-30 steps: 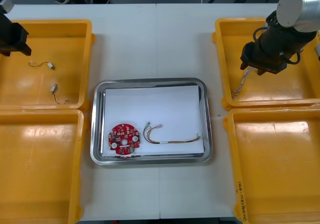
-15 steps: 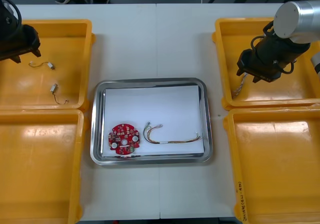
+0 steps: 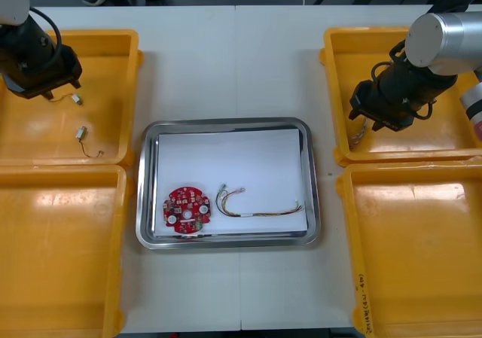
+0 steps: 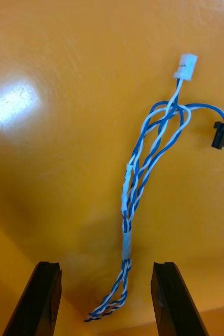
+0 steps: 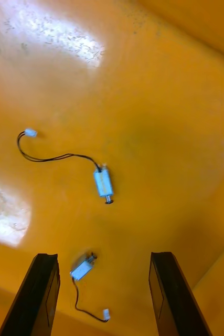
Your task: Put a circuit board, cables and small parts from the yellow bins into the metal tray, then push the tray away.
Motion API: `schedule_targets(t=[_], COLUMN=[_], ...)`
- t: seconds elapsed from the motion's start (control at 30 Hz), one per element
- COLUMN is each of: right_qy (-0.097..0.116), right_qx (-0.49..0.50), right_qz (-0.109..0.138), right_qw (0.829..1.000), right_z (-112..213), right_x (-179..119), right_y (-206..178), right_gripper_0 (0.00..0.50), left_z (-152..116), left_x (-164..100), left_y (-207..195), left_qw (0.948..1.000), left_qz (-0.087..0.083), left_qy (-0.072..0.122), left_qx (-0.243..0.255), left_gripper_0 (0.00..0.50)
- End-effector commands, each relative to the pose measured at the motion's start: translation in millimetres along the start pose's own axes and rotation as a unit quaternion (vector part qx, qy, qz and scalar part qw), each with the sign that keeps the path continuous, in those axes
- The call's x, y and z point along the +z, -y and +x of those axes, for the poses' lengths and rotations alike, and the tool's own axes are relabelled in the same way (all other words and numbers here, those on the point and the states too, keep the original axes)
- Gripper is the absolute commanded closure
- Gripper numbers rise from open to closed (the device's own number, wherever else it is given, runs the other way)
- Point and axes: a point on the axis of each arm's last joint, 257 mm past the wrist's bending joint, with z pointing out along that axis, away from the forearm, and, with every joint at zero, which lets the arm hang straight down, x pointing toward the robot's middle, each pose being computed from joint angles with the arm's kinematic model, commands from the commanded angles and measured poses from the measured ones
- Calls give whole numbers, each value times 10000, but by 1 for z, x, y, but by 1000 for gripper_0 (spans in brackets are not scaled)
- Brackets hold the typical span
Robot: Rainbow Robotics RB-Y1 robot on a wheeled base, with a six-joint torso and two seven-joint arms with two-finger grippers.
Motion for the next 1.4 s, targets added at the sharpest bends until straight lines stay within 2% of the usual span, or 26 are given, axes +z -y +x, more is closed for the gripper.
schedule_targets(t=[0.03,0.43,0.83,1.0,1.17,1.4], right_qy=[-23,-5,-20,-76,-70,-72], right_qx=[334,358,402,398,395,381], right_qz=[-141,-89,-35,34,71,62], right_qw=[9993,9993,9992,9992,9992,9992], right_z=[0,-3,-2,1,2,3], right_x=[1,8,11,15,21,23], right_y=[-3,5,9,13,16,15], right_gripper_0=[0,0,0,0,0,0], left_z=[-21,-30,-30,-29,-33,-33], left_x=[-10,18,31,36,37,45], left_y=[27,26,26,25,28,30], left_qw=[9991,9980,9978,9984,9979,9976], left_qz=[302,394,406,301,347,326], left_qy=[292,463,385,343,386,315], left_qx=[-44,-162,-346,-320,-387,-516], left_gripper_0=[0,0,0,0,0,0])
